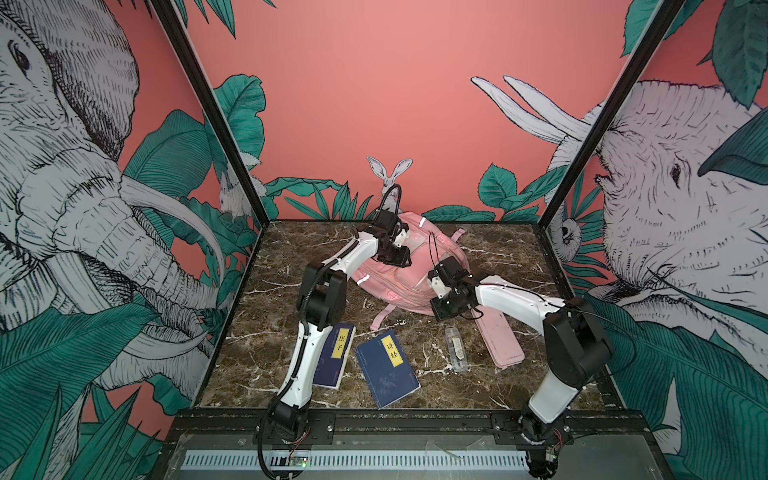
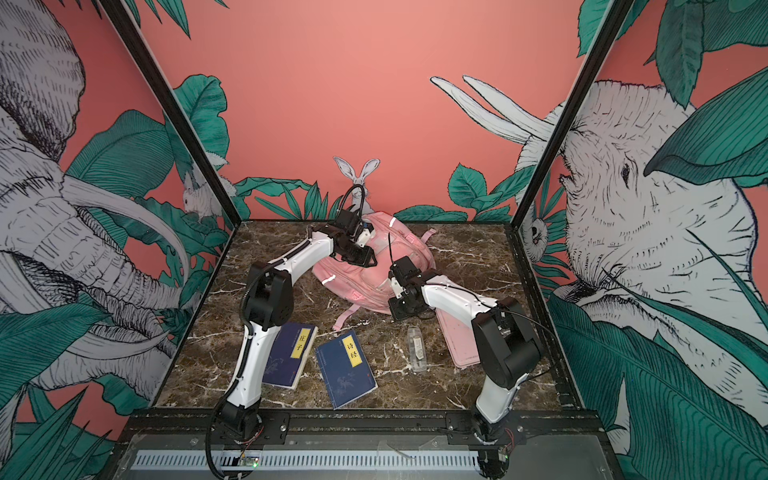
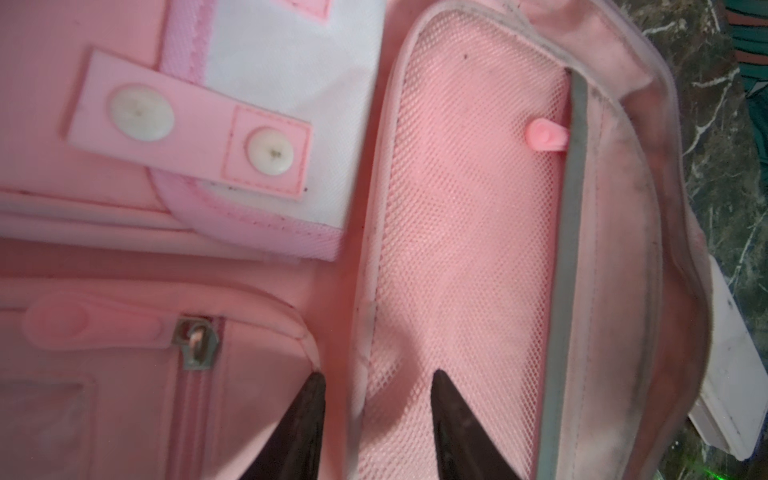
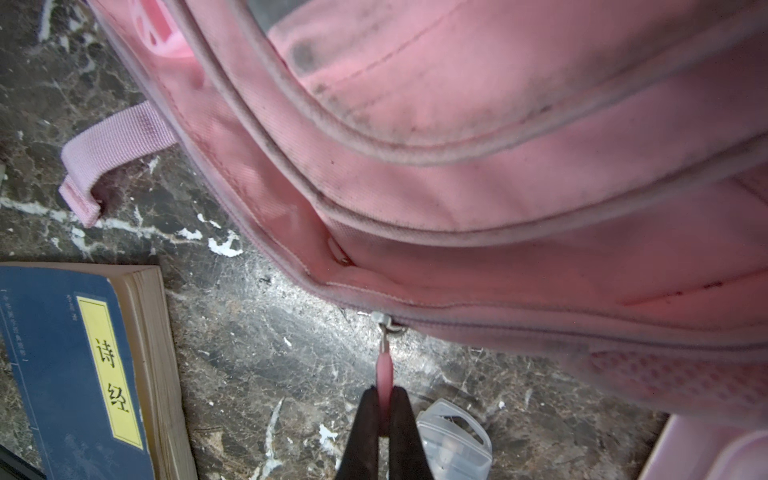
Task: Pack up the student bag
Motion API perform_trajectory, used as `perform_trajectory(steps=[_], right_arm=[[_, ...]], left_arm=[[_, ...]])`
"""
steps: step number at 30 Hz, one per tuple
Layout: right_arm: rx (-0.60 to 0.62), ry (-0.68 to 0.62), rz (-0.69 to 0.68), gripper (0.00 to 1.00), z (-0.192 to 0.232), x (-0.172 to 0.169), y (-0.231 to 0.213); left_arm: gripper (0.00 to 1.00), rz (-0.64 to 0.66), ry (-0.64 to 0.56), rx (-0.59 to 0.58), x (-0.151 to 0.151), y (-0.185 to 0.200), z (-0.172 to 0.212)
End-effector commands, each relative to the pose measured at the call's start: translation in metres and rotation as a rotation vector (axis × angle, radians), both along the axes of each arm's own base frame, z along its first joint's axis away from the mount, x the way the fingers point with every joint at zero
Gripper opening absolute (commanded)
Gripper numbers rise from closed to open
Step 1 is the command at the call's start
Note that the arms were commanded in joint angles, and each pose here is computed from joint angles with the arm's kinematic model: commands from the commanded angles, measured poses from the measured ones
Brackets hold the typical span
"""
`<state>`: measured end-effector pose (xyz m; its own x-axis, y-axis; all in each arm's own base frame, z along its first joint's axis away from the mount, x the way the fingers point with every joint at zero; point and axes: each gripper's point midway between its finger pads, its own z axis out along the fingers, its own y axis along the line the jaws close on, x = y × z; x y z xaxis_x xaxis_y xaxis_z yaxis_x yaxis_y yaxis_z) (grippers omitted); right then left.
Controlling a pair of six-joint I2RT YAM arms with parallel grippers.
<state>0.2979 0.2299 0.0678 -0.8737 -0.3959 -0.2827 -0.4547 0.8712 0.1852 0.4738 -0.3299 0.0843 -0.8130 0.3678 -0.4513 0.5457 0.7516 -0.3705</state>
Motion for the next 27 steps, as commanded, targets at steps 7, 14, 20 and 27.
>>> perform_trajectory(steps=[7,14,20,27], right_arm=[[0.016,-0.008,0.03,0.0,0.01,-0.004,0.006],[0.02,-0.008,0.045,0.0,0.012,-0.006,0.011],[0.019,0.0,0.057,0.0,0.008,-0.011,0.018],[0.027,0.0,0.067,0.0,0.006,-0.009,0.031]], left_arm=[[0.27,-0.054,0.037,-0.05,-0.008,-0.015,0.0],[0.0,0.012,0.031,-0.071,-0.001,-0.009,0.008],[0.0,0.209,-0.004,-0.252,0.022,0.014,0.037],[0.0,0.461,-0.01,-0.49,0.044,0.059,0.056]])
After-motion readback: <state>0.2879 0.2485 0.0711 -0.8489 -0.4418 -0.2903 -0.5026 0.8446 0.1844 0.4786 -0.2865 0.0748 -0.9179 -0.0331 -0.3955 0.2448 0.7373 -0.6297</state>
